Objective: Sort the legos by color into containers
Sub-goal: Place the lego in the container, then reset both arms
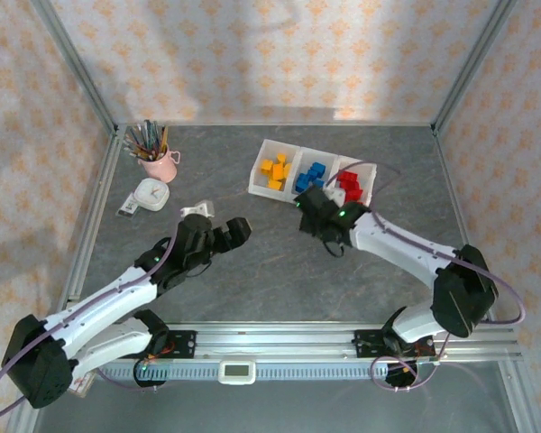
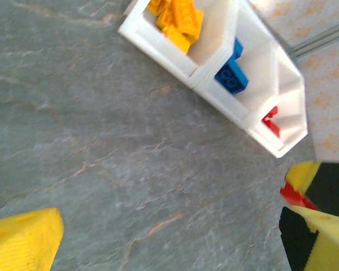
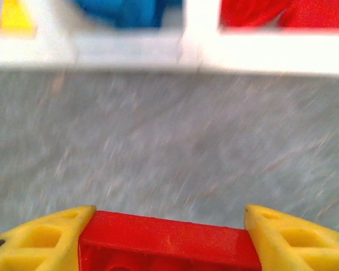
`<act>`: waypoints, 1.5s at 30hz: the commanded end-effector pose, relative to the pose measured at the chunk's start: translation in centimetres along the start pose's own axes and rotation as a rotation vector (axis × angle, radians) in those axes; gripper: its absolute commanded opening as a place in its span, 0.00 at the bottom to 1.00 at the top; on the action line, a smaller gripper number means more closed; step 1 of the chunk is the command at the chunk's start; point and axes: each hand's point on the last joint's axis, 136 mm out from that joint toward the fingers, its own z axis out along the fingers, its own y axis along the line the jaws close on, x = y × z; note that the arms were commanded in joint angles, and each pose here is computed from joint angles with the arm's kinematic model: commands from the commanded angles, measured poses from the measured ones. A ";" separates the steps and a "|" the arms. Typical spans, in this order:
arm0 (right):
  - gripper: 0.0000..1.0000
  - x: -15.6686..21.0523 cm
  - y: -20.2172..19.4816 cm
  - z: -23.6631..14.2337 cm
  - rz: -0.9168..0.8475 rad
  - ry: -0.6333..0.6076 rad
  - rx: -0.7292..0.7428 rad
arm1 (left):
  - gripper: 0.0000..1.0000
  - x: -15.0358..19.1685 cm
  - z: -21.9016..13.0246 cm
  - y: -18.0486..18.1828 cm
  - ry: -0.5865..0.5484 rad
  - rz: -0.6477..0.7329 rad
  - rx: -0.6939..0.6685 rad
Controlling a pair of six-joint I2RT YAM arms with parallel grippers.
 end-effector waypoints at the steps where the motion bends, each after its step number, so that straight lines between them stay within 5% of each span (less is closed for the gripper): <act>1: 0.57 -5.8 -1.9 0.0 -0.020 -0.135 0.050 | 0.99 -2.3 0.3 -2.9 -0.056 0.022 0.080; 7: 0.57 -12.3 -4.3 3.3 0.051 -0.180 0.103 | 0.99 -3.4 1.5 -3.9 -0.072 0.032 0.082; 15: 0.58 -15.9 -6.5 7.3 0.086 -0.176 0.172 | 0.99 -4.6 1.5 -4.2 -0.103 0.020 0.083; 17: 0.66 -16.5 -6.5 7.7 0.086 -0.178 0.175 | 0.99 -4.8 1.4 -4.1 -0.108 0.017 0.082; 29: 0.96 -19.5 -7.1 0.8 0.109 -0.342 0.138 | 0.99 -6.8 -0.7 -2.9 -0.180 0.032 0.041; 35: 1.00 -17.9 -12.2 -2.7 0.178 -0.533 0.213 | 0.99 -11.6 -4.1 3.2 -0.329 0.086 -0.226; 40: 1.00 -14.3 -18.9 -1.1 0.307 -0.648 0.276 | 0.99 -16.4 -8.3 11.3 -0.574 0.139 -0.580; 45: 1.00 -13.5 -21.3 -0.9 0.246 -0.817 0.294 | 0.99 -17.5 -9.1 16.5 -0.704 0.268 -0.764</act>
